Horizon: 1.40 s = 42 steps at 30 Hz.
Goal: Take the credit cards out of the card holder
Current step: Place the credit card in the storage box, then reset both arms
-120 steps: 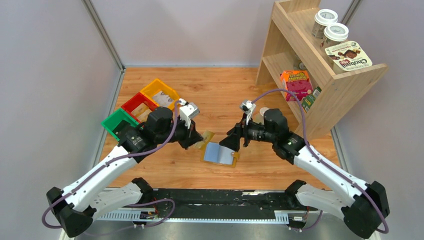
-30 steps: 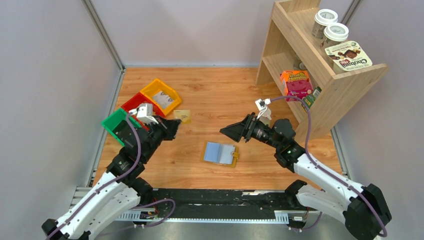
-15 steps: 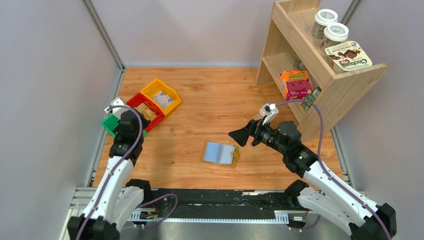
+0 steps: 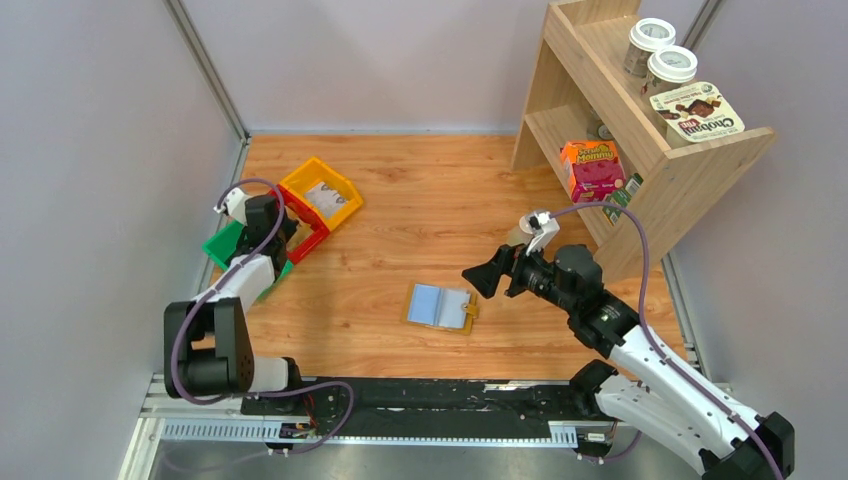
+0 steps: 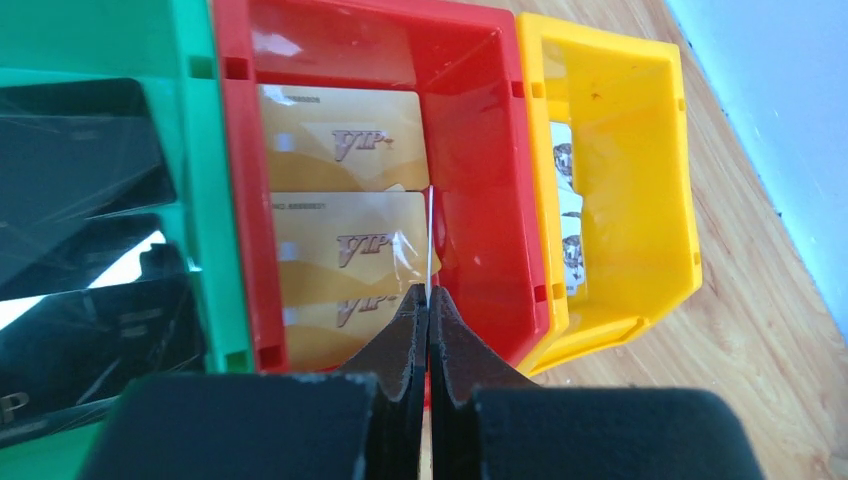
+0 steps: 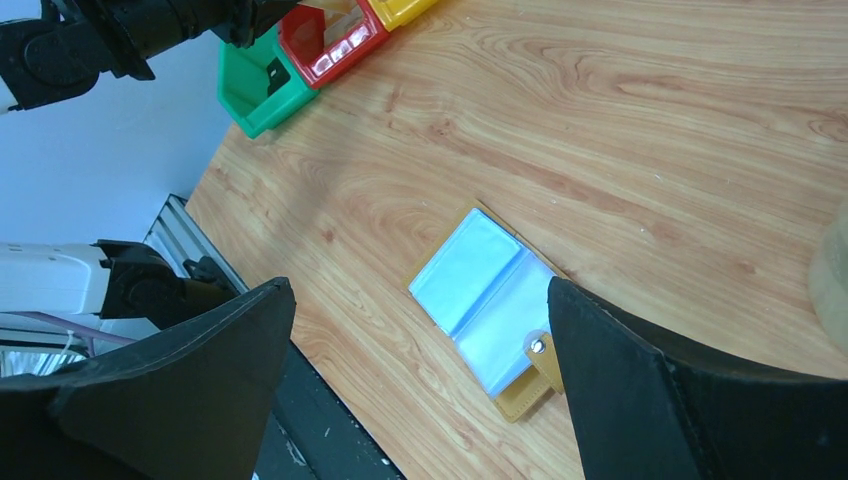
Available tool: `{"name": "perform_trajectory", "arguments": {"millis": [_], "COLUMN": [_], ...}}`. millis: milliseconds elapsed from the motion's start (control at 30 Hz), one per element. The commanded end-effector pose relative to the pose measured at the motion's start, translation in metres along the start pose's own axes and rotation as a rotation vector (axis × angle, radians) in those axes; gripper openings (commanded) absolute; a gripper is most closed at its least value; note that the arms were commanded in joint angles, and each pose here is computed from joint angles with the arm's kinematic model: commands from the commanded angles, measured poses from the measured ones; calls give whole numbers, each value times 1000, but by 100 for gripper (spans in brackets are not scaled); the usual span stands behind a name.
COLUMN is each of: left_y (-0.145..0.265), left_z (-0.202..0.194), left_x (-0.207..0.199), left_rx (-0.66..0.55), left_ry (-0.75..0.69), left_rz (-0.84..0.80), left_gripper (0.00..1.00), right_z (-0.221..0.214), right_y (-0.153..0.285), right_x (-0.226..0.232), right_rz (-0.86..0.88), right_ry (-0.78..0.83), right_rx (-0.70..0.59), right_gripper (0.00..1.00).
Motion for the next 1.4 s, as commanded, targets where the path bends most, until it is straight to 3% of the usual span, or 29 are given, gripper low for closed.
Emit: {"name": "perform_trajectory", "arguments": {"millis": [0, 67, 133, 167, 300, 433, 700, 1000, 1167, 1367], "left_y": [-18, -24, -27, -26, -11, 14, 79, 177, 213, 249], "left_z": [12, 3, -4, -3, 5, 23, 50, 57, 35, 17], "left_x": [-26, -25, -21, -22, -20, -29, -41, -21, -1, 15], "left_rx": [-25, 19, 47, 48, 58, 48, 112, 64, 147, 213], "left_ry": [105, 104, 97, 90, 37, -14, -164, -361, -374, -346], "left_rz": [-103, -98, -78, -77, -67, -115, -239, -396, -432, -463], "left_gripper": [1, 7, 20, 31, 58, 75, 79, 78, 78, 78], "right_z": [15, 15, 14, 14, 8, -9, -61, -99, -102, -79], "right_y": [0, -3, -5, -6, -14, -27, -48, -64, -87, -125], "right_x": [5, 2, 2, 2, -2, -12, -28, -45, -48, -52], "right_rz": [-12, -27, -34, -38, -69, -120, -249, -349, -369, -398], "right_ry": [46, 45, 42, 39, 23, -27, -102, -149, -119, 0], "right_rx": [-43, -33, -17, -5, 75, 215, 499, 612, 616, 534], "right_gripper": [100, 100, 100, 100, 100, 100, 98, 76, 66, 53]}}
Point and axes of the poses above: each gripper's point midway between its finger pads, its own y axis back along the fingers, its own x axis along the line the jaws close on, z = x × y, the point moved 6 cm from there along y, back along the fingers, and after that the axes turned 6 degrees about -y, right-handed, at the moved point
